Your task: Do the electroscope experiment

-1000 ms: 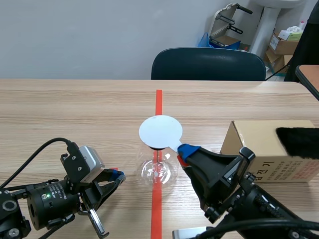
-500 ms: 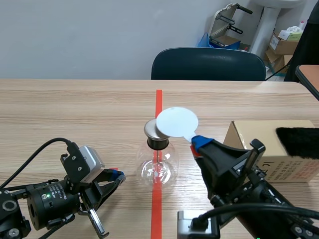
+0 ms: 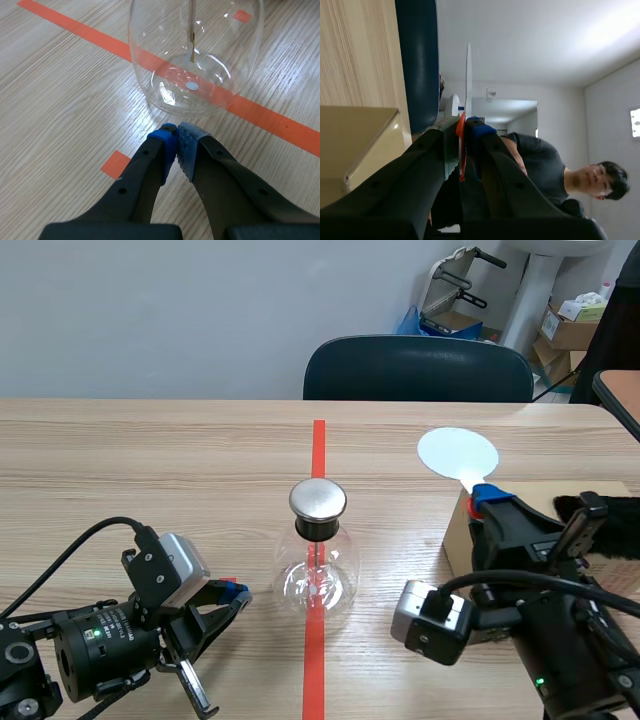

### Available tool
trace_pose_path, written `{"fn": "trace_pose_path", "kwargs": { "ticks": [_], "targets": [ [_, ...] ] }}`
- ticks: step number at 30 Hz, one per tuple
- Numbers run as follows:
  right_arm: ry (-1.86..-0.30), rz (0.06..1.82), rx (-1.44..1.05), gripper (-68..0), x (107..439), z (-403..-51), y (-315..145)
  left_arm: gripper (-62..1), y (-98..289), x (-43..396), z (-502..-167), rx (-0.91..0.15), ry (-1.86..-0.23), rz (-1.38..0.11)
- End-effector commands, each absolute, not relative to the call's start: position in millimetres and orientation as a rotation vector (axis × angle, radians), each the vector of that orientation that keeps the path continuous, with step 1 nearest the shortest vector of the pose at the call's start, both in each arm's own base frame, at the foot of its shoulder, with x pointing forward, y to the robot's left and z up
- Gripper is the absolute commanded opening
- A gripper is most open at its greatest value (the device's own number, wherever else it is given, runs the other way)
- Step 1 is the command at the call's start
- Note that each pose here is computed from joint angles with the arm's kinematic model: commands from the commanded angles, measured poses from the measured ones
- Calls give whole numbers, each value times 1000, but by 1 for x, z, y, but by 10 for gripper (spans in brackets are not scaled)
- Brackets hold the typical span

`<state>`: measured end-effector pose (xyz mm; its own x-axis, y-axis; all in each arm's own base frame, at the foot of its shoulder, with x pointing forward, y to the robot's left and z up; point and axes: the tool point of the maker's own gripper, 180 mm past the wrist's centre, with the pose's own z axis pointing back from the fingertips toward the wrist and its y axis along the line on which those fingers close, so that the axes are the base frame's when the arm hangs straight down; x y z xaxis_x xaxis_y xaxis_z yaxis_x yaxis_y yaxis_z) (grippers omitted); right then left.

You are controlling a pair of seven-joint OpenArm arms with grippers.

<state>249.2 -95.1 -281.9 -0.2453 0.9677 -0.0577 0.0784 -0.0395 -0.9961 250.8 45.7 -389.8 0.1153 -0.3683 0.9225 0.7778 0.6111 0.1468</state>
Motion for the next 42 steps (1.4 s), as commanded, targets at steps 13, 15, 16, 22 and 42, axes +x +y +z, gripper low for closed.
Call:
{"fn": "trace_pose_path", "kwargs": {
  "ticks": [13,15,16,22,42],
  "targets": [
    [-1383,1295,-1248,-667,257,-271,-113,-582,41,252,-383,-441,-1203,-873],
    [-1384,1296,-1248,-667,257,-271,-113,-582,41,252,-383,-441,-1203,-873],
    [-1384,1295,-1247,-667,257,-271,-113,-582,41,252,-383,-440,-1203,-874],
    [-1384,1295,-1247,-667,257,-271,-113,-582,41,252,-383,-440,-1203,-874],
    [-1387,1299,-1246,-667,257,-271,-112,-582,43,252,-383,-438,-1202,-875]
  ]
}}
